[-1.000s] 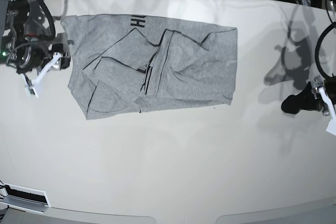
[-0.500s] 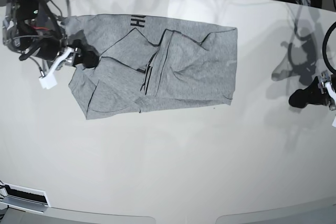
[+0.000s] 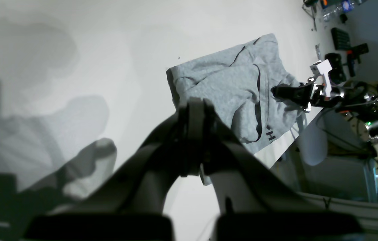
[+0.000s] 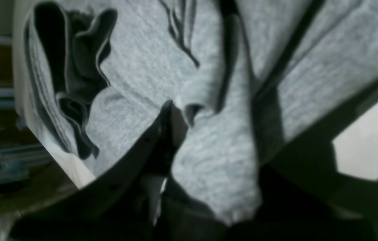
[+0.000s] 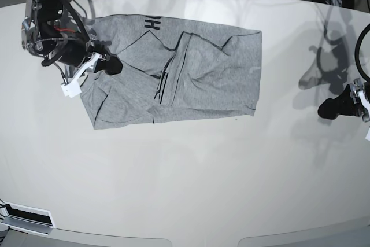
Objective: Layout the t-shirt on the table in an organized manner, then fold the t-shirt properly
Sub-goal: 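Grasp the shirt end at the right gripper and lift it, then fold the lifted end over onto the shirt with the right gripper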
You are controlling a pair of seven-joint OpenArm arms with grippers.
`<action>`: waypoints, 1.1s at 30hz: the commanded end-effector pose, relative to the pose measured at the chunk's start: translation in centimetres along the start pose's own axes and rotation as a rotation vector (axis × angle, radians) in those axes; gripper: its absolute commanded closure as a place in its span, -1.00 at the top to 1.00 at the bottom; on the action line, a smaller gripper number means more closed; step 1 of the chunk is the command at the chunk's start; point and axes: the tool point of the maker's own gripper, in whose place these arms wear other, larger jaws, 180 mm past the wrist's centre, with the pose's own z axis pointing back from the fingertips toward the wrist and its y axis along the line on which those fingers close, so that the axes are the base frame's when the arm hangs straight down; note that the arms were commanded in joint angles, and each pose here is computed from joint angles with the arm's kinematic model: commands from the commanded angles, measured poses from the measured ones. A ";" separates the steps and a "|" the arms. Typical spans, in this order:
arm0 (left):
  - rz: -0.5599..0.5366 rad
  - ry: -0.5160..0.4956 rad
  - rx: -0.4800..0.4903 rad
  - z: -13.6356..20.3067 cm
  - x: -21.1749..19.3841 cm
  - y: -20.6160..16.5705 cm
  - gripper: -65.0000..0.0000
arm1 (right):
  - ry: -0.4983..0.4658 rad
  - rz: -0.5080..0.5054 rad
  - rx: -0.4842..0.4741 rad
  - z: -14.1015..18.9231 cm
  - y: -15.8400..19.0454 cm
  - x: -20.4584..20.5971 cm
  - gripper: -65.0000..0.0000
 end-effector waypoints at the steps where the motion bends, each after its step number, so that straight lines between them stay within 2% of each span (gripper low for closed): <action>1: -0.040 -0.042 0.003 1.0 2.0 -0.3 -1.00 | -0.020 0.040 -0.008 0.6 0.1 1.6 -1.00; 3: -0.040 -0.042 0.003 1.0 2.0 -0.3 -1.00 | -0.032 0.088 -0.011 1.0 0.7 2.8 -1.00; 6: -0.041 -0.041 0.004 1.0 1.9 -0.2 -1.00 | -0.019 0.213 -0.047 2.6 1.8 4.6 -1.00; 11: -0.042 -0.036 0.009 1.0 1.9 -0.2 -1.00 | 0.002 0.448 -0.206 5.9 2.7 6.8 -1.00; 16: -0.041 -0.038 0.007 1.0 1.9 -0.2 -1.00 | -0.081 0.601 -0.354 10.2 4.0 9.4 -1.00; 20: -0.041 -0.041 0.007 1.0 1.9 -0.2 -1.00 | -0.158 0.684 -0.390 12.4 6.8 10.5 -1.00; 23: -0.041 -0.040 0.008 1.0 1.9 -0.2 -1.00 | -0.225 0.722 -0.318 12.6 10.2 10.3 -1.00; 26: -0.041 -0.041 0.007 1.0 1.9 -0.2 -1.00 | -0.282 0.702 -0.174 11.4 13.6 9.5 -1.00; 33: -0.039 -0.042 0.003 0.8 1.9 -0.2 -1.00 | -0.258 0.741 0.038 6.5 19.9 7.0 -1.00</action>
